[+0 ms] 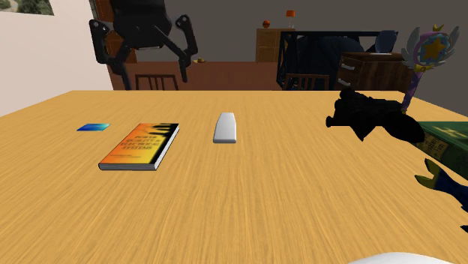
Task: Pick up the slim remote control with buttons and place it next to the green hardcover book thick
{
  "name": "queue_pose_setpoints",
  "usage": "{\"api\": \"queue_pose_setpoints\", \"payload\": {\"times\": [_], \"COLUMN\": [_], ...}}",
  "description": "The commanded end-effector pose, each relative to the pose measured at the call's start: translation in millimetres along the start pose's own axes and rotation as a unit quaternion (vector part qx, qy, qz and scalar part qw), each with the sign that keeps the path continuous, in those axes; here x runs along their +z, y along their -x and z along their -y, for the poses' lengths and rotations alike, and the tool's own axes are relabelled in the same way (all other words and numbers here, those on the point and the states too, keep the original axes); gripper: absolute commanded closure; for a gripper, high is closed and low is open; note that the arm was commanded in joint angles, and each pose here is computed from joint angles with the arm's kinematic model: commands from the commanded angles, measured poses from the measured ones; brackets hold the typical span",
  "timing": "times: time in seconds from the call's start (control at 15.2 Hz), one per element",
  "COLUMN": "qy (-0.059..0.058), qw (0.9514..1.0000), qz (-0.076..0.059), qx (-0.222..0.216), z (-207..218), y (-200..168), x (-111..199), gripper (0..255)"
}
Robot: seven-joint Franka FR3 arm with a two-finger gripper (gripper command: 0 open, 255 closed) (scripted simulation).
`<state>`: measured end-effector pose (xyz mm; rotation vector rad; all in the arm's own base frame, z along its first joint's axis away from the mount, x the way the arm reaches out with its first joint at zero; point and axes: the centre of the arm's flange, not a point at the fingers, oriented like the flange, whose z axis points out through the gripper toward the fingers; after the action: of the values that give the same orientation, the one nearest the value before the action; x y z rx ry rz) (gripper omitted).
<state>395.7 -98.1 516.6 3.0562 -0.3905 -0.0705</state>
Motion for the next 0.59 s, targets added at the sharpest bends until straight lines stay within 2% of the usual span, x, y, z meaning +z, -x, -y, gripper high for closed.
{"api": "queue_pose_setpoints", "payload": {"times": [0.0,0.53], "qy": [-0.003,-0.014], "qw": [0.9999,0.9972], "qz": [-0.001,-0.004], "qx": [0.015,0.073], "z": [-16,-73], "y": [-17,-91], "x": [16,68], "gripper": [0,0]}}
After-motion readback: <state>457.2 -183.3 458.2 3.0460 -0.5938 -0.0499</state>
